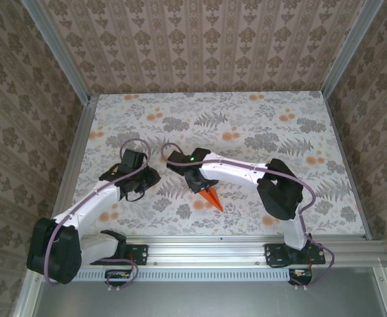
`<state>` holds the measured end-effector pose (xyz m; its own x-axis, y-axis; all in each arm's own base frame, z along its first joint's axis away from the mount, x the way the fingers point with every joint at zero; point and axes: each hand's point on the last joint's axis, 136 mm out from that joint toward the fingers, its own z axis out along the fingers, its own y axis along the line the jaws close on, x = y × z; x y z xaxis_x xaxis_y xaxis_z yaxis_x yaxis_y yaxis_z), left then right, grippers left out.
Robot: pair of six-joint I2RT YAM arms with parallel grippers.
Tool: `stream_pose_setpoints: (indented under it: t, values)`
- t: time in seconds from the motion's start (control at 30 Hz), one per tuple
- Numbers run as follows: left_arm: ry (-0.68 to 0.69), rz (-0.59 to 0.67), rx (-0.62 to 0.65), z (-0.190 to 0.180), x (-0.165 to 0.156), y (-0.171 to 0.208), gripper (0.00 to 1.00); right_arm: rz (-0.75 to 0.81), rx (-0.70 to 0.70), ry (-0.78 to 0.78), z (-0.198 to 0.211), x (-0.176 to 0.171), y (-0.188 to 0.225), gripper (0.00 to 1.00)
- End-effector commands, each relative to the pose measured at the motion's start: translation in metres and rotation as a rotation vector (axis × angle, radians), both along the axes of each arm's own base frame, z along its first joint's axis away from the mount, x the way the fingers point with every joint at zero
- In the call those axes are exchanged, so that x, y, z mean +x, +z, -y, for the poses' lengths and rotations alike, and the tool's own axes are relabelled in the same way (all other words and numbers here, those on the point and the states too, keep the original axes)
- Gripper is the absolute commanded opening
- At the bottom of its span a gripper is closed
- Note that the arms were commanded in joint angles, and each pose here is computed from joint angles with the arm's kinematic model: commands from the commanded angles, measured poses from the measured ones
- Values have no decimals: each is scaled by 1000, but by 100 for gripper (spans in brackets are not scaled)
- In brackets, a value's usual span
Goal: Fold a paper plane with a square sheet of paper (pick it up from the middle)
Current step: Turn over the paper at the center of the table.
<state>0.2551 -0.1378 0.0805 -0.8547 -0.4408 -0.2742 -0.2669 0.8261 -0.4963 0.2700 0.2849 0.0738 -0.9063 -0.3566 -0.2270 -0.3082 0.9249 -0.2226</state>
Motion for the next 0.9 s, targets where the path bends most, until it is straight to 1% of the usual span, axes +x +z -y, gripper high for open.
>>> stream_pose_setpoints:
  t: [0.0, 0.13, 0.23, 0.4, 0.57, 0.8, 0.87]
  values:
    - [-28, -8, -5, 1, -4, 1, 26, -17, 125, 4, 1, -6, 16, 54]
    - [-39, -1, -15, 4, -3, 3, 26, -36, 229, 23, -5, -13, 17, 65]
    - [-48, -4, -22, 6, -3, 3, 26, -61, 252, 45, -6, -19, 11, 69]
    - [-63, -7, -26, 8, -2, 3, 26, -94, 243, 51, -3, -26, -6, 71]
    - [-64, -8, -29, 9, -2, 3, 26, -94, 179, 62, 4, -24, -20, 69]
    - [-74, -18, -27, 11, -2, 1, 27, -119, 152, 82, 3, -24, -37, 63]
    - [-74, -20, -28, 11, -1, 1, 27, -115, 138, 83, 4, -23, -38, 57]
